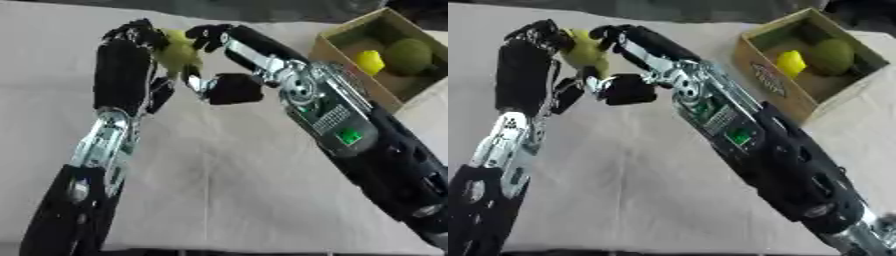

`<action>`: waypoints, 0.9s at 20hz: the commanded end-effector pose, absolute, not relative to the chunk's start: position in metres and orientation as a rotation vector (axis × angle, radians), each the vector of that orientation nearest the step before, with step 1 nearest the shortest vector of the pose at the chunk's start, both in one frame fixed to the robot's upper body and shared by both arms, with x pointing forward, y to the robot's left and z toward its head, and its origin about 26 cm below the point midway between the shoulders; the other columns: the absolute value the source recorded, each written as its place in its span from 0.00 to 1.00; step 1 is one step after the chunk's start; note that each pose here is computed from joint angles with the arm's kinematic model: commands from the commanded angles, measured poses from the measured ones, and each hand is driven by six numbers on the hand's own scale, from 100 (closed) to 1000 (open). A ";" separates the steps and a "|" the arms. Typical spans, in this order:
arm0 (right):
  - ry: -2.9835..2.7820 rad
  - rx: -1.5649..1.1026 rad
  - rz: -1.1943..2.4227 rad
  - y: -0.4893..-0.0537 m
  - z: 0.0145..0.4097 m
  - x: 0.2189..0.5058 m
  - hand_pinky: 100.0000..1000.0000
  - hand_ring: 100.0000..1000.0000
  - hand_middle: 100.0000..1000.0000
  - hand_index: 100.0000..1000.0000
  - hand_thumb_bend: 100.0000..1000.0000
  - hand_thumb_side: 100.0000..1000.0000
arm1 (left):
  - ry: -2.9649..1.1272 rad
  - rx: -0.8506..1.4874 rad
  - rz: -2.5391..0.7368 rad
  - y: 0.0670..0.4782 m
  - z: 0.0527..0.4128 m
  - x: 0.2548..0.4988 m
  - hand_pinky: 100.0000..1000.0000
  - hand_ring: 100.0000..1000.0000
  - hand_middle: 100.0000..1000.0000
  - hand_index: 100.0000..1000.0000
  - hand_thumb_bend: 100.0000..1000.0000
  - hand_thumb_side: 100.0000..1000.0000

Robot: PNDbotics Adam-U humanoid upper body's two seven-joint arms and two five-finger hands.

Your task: Pick up the objects with one hand, pass them to the other hand, and then place them into the box on the other side of the table.

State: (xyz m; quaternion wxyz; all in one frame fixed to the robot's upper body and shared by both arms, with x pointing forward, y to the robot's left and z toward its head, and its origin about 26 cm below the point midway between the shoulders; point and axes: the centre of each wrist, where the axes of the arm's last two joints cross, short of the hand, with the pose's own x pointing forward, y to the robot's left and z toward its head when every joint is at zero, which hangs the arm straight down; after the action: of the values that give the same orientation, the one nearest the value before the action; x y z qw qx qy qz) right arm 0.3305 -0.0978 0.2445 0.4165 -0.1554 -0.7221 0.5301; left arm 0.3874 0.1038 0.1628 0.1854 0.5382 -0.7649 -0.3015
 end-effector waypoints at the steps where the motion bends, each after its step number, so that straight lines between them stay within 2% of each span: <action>1: -1.835 -0.415 1.320 -0.097 0.251 0.331 1.00 0.86 0.81 0.94 0.00 0.41 | -2.211 1.520 -0.822 0.096 0.176 0.385 0.39 0.41 0.36 0.42 0.18 0.00; 4: -1.837 -0.440 1.302 -0.097 0.249 0.333 1.00 0.86 0.81 0.94 0.00 0.45 | -2.220 1.519 -0.830 0.095 0.176 0.383 0.39 0.41 0.36 0.42 0.19 0.00; 12: -1.879 -0.510 1.259 -0.096 0.249 0.334 1.00 0.86 0.81 0.94 0.00 0.38 | -2.230 1.504 -0.841 0.091 0.173 0.381 0.39 0.41 0.36 0.41 0.19 0.00; 16: -1.854 -0.508 1.265 -0.096 0.246 0.336 1.00 0.86 0.80 0.93 0.08 0.05 | -2.237 1.499 -0.842 0.090 0.174 0.380 0.39 0.41 0.35 0.41 0.19 0.00; 18: -1.847 -0.510 1.260 -0.097 0.246 0.338 1.00 0.86 0.80 0.94 0.09 0.05 | -2.242 1.499 -0.842 0.089 0.174 0.379 0.38 0.41 0.35 0.41 0.19 0.00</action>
State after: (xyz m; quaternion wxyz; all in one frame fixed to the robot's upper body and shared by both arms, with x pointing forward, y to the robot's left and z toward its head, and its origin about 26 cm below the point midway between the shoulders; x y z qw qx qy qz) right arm 0.3368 -0.0958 0.2390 0.4175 -0.1944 -0.7305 0.5043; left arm 0.3840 0.0967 0.1626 0.1742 0.5301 -0.7707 -0.3078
